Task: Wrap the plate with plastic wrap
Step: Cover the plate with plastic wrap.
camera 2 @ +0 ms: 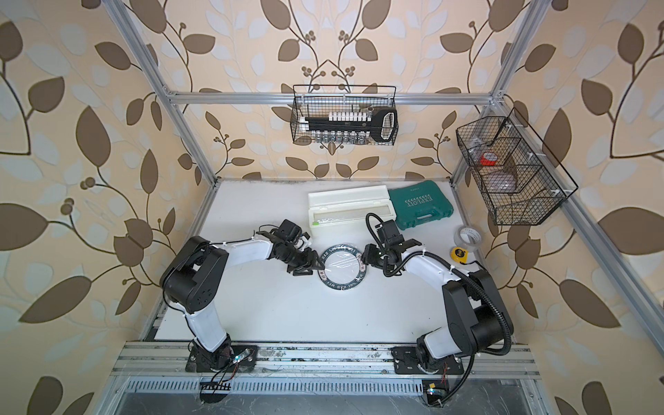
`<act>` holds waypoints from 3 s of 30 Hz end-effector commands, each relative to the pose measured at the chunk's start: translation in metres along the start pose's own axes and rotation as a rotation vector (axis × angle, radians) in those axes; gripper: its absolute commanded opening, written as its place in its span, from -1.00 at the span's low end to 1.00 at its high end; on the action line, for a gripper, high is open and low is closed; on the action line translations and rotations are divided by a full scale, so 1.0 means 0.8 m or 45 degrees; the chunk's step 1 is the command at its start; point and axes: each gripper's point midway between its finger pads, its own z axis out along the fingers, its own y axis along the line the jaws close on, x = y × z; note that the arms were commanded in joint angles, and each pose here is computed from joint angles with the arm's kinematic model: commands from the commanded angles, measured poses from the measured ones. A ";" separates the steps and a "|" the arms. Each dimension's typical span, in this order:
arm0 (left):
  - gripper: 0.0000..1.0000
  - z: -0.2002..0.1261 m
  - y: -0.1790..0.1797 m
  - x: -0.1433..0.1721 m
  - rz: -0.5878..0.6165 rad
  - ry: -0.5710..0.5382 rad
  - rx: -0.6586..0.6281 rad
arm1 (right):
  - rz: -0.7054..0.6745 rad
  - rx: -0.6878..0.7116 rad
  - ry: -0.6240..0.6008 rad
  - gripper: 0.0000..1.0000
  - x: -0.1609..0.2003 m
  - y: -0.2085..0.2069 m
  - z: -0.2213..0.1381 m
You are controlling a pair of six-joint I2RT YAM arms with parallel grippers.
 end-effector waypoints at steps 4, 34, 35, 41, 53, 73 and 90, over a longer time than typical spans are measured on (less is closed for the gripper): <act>0.16 -0.001 -0.029 0.028 -0.082 -0.028 0.104 | -0.070 0.015 0.096 -0.04 0.015 0.000 0.013; -0.27 0.032 -0.026 0.007 -0.054 0.066 0.127 | 0.572 -0.469 0.266 -0.82 0.115 0.053 0.027; -0.22 0.030 -0.022 0.006 -0.057 0.060 0.118 | 0.572 -0.451 0.267 -0.78 0.117 0.052 0.030; 0.10 -0.009 0.015 0.000 -0.157 -0.024 0.088 | 0.508 -0.372 0.328 -0.27 0.135 0.036 0.030; 0.21 -0.015 -0.043 0.040 -0.108 -0.164 0.154 | -0.147 0.095 0.123 -0.06 0.032 -0.014 -0.015; -0.32 0.036 -0.039 0.024 -0.073 -0.077 0.149 | -0.019 -0.228 0.257 -0.37 0.056 0.049 0.050; -0.75 0.041 -0.050 0.029 -0.041 -0.013 0.215 | 0.548 -0.617 0.143 -0.73 0.061 0.065 0.037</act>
